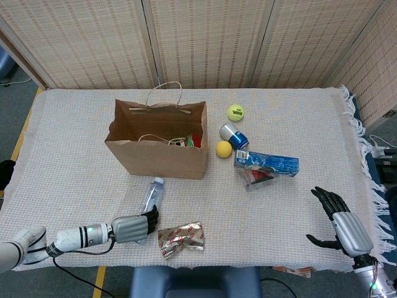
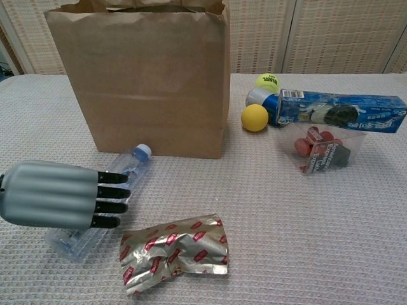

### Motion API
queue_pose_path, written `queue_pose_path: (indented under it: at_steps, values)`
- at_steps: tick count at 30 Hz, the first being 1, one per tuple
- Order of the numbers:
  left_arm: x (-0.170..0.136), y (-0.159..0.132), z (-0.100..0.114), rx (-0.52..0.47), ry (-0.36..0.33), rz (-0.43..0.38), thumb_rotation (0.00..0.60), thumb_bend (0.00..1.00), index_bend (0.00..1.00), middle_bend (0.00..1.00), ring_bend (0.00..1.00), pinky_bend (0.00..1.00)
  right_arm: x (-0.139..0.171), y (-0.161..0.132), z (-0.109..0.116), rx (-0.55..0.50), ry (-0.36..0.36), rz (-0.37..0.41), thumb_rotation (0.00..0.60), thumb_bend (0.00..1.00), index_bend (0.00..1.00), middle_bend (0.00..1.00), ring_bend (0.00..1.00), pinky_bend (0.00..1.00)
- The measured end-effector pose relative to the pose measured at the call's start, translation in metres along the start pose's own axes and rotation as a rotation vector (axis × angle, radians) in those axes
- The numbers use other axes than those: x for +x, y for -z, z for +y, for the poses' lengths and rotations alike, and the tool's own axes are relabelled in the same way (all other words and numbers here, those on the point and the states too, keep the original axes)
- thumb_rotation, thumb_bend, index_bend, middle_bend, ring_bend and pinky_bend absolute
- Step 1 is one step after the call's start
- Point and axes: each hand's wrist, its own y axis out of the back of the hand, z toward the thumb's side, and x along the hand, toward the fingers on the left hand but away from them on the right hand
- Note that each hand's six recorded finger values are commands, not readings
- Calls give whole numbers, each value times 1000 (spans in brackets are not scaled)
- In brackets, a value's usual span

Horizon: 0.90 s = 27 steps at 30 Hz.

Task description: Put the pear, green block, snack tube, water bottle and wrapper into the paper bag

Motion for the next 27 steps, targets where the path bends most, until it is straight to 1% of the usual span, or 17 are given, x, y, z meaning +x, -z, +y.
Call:
queue_pose_path:
  at_steps: [8,11,14,15,17,20,21,23,24,26,27]
  values:
    - [-39,13,3,-9,-5,28,600,599,629,622,571,653,0,1,1,-2,5,-4,600,62,0,0,0,0]
    - [-65,22,-3,-4,40,59,600,599,630,622,572,653,0,1,-1,5,-5,-7,600,62,0,0,0,0]
    - [-104,42,-16,0,129,134,600,598,630,622,571,652,0,1,-2,8,-6,-8,600,62,0,0,0,0]
    - [-117,50,-20,-6,159,176,600,598,630,622,571,652,0,1,-2,9,-5,-8,600,62,0,0,0,0]
    - [-129,62,-25,-27,188,253,600,598,630,623,571,651,0,1,-2,12,-2,-9,600,62,0,0,0,0]
    - [-143,83,-30,-77,210,411,600,599,630,622,572,651,0,1,-2,14,3,-10,600,62,0,0,0,0]
    - [-149,93,-32,-98,211,484,600,599,630,623,572,651,0,1,-2,15,4,-11,600,62,0,0,0,0]
    - [-158,110,-32,-126,201,598,600,598,630,622,572,651,-1,1,-2,16,6,-12,600,62,0,0,0,0]
    - [-164,121,-31,-143,186,675,600,598,630,622,572,651,0,1,-2,16,6,-11,600,62,0,0,0,0]
    - [-171,136,-29,-172,154,787,600,599,630,623,572,650,0,1,-2,18,5,-10,600,62,0,0,0,0]
    - [-174,145,-27,-199,128,858,600,598,631,623,572,650,0,1,-2,18,5,-10,600,62,0,0,0,0]
